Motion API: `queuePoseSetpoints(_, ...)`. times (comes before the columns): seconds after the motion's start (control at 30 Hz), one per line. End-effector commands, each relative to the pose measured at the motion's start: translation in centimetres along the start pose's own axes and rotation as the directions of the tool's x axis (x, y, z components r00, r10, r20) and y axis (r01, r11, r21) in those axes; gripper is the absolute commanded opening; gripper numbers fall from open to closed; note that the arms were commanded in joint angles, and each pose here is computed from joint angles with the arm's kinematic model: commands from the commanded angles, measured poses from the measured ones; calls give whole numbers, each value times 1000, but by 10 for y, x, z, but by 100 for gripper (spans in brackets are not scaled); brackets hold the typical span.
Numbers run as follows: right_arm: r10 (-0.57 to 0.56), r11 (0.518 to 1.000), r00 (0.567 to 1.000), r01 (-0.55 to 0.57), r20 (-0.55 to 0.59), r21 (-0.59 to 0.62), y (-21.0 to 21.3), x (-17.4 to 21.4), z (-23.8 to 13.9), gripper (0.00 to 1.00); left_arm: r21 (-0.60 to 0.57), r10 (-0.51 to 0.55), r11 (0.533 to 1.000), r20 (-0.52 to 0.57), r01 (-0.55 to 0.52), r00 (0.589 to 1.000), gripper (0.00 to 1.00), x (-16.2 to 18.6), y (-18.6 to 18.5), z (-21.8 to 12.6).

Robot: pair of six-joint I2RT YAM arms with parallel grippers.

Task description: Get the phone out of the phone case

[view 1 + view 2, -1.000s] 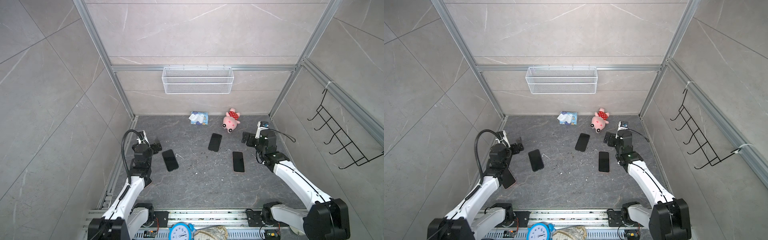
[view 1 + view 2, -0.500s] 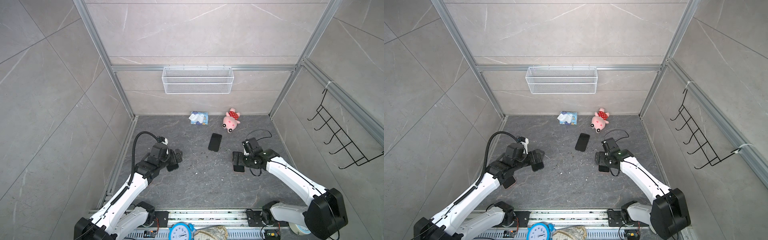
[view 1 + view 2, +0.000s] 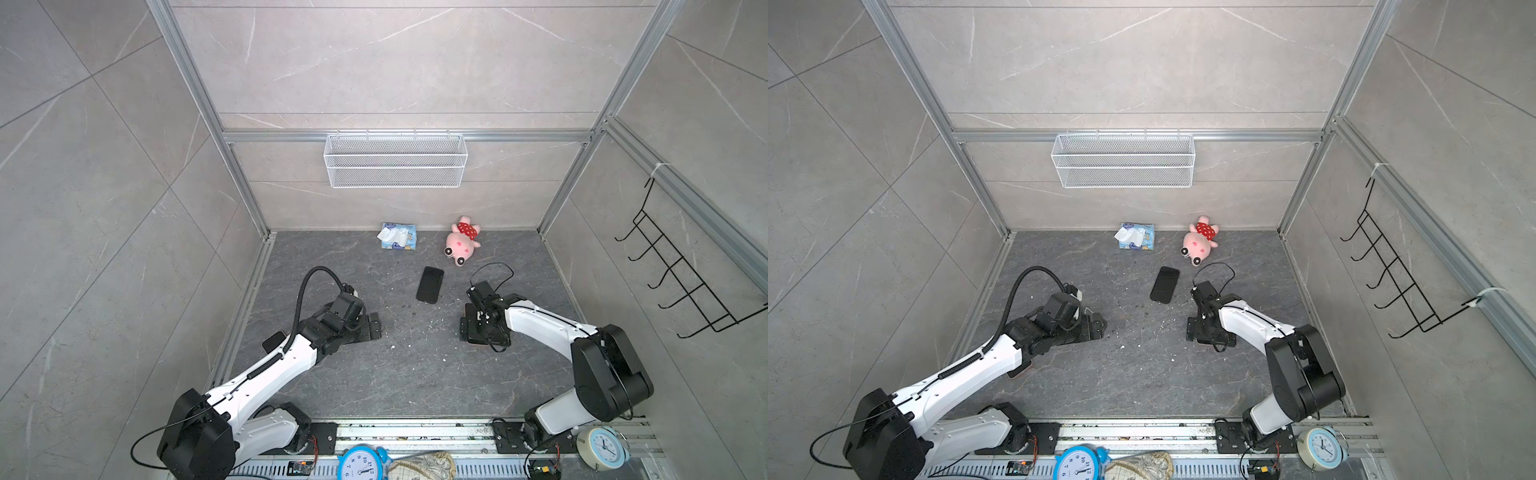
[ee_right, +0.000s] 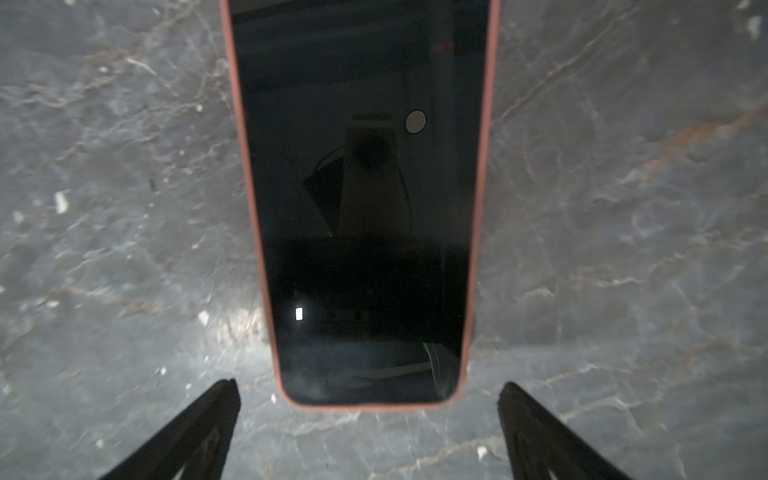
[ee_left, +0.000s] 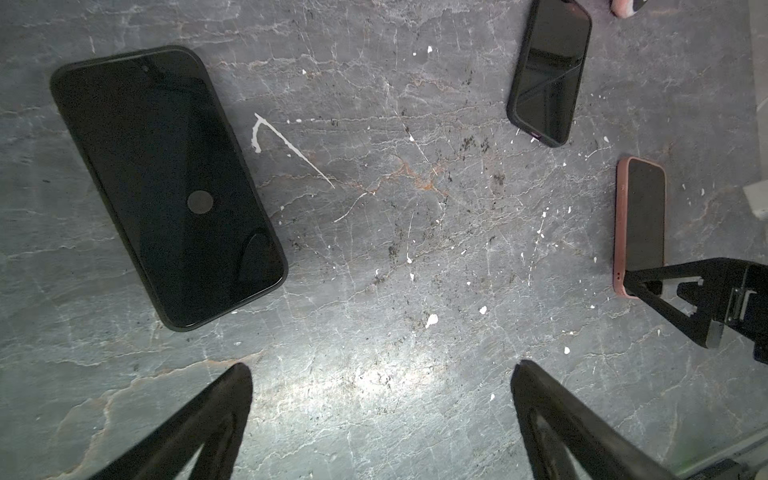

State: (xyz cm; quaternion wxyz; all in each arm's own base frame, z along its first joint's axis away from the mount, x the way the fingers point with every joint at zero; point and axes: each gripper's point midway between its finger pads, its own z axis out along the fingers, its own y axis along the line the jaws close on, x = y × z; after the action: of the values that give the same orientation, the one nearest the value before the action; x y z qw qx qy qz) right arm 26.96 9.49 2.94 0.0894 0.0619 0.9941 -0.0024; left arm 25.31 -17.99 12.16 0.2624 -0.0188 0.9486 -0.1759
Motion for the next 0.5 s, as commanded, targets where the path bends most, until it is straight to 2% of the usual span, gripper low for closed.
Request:
queuePoseSetpoints(0.0,-17,1000,999,17,29,-3,9,-17,0,100,39,-10,999,58,8,998,100,-19,-17,-5)
queuePoseSetpoints(0.27,-36,998,999,38,-32,47,-5,-12,21,99,65,-4,998,53,0,999,100,-24,-31,4)
queuePoseSetpoints(0.47,-28,999,998,29,-51,27,-7,-14,25,96,89,20,996,43,-24,999,100,-27,-51,14)
